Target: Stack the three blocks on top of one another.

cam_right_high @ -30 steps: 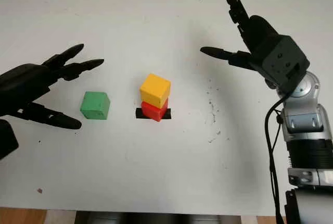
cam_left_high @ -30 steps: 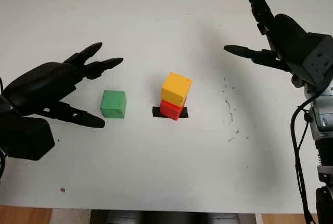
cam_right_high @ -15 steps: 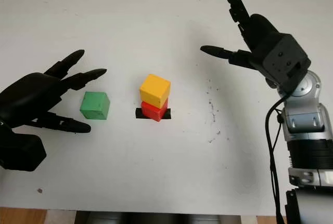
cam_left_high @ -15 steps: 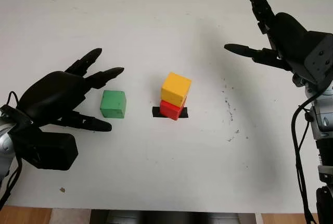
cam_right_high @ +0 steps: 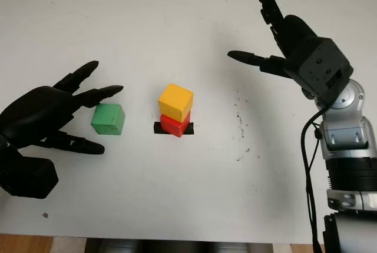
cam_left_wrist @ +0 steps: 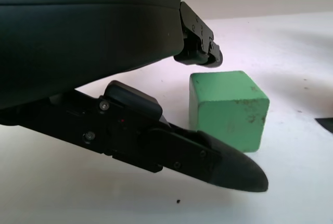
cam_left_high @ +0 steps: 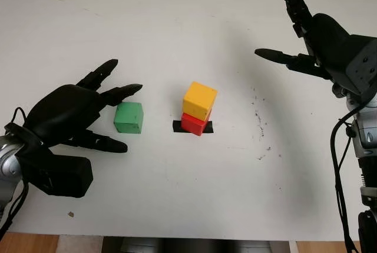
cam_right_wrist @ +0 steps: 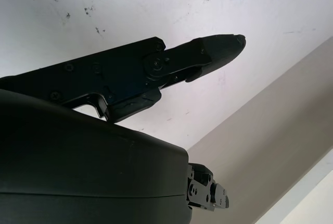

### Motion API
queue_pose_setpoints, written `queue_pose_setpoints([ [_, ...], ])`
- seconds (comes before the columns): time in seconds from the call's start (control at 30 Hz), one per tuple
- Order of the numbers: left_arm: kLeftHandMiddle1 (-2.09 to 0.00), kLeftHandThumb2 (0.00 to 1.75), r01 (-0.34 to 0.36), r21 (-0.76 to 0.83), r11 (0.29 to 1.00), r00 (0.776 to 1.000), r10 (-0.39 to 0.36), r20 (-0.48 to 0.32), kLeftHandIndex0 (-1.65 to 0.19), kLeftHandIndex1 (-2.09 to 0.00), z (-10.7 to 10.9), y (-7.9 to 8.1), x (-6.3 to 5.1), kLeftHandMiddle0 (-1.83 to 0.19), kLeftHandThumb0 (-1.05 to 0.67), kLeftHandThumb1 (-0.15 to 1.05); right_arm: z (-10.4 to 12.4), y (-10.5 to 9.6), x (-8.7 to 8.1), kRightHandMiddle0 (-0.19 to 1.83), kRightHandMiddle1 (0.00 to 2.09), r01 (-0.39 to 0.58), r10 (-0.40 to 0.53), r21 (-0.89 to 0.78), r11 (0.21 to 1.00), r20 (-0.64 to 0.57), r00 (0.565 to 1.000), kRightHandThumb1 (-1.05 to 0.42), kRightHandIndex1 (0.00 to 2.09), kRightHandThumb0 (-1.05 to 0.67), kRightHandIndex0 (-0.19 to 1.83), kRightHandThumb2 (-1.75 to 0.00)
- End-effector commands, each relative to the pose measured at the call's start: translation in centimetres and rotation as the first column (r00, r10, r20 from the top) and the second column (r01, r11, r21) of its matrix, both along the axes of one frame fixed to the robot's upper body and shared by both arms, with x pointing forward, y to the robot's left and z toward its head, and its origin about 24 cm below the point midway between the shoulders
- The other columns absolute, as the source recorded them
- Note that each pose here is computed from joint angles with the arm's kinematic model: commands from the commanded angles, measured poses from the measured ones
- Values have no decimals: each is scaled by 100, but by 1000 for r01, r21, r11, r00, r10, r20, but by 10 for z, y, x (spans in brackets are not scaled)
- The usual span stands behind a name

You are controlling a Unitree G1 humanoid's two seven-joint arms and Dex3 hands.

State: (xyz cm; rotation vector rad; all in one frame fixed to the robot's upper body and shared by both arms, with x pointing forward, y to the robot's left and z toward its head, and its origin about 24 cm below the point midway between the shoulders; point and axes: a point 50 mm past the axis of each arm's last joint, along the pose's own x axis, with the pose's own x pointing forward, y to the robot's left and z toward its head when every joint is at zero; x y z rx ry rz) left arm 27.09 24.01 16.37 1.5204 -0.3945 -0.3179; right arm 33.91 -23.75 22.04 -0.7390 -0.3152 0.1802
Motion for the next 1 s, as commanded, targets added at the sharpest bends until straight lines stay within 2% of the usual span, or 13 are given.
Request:
queue_pose_setpoints([
  [0.0, -7, 5, 10, 1, 1000, 1000, -10, -1, -34, -10, -7, -5, -3, 11, -93, 102, 1, -4, -2, -19, 0, 5, -5, 0, 1000, 6, 1000, -105, 0, -67, -19, -10],
  [0.43, -7, 6, 25, 11, 1000, 999, -26, 48, -47, -22, -12, -13, -1, -3, -86, 103, 1, -4, -4, -19, 0, 9, -9, -2, 1000, 7, 1000, -105, 0, -67, -19, -10],
  [0.6, -6, 5, 41, -18, 999, 998, -40, 53, -23, -72, -14, -15, -2, -8, -83, 103, 1, -6, -4, -19, 0, 14, -14, 14, 1000, -11, 1000, -105, 0, -67, -19, -10],
  [0.73, -6, 7, 47, -21, 999, 997, -46, 62, -20, -81, -14, -15, -2, -10, -80, 104, 1, -6, -4, -19, 0, 18, -18, 2, 1000, -8, 1000, -105, 0, -67, -19, -11],
  [0.87, -6, 13, 64, -39, 997, 994, -60, 96, -17, -97, -15, -15, -2, -14, -62, 105, 0, -6, -4, -19, 0, 9, -9, 23, 1000, -13, 1000, -105, 0, -66, -19, -10],
  [0.97, -6, 30, 77, -35, 996, 989, -72, 128, -10, -130, -16, -15, -1, -16, -46, 105, 0, -6, -4, -19, 0, 9, -9, 27, 1000, -17, 1000, -105, 0, -66, -19, -10],
])
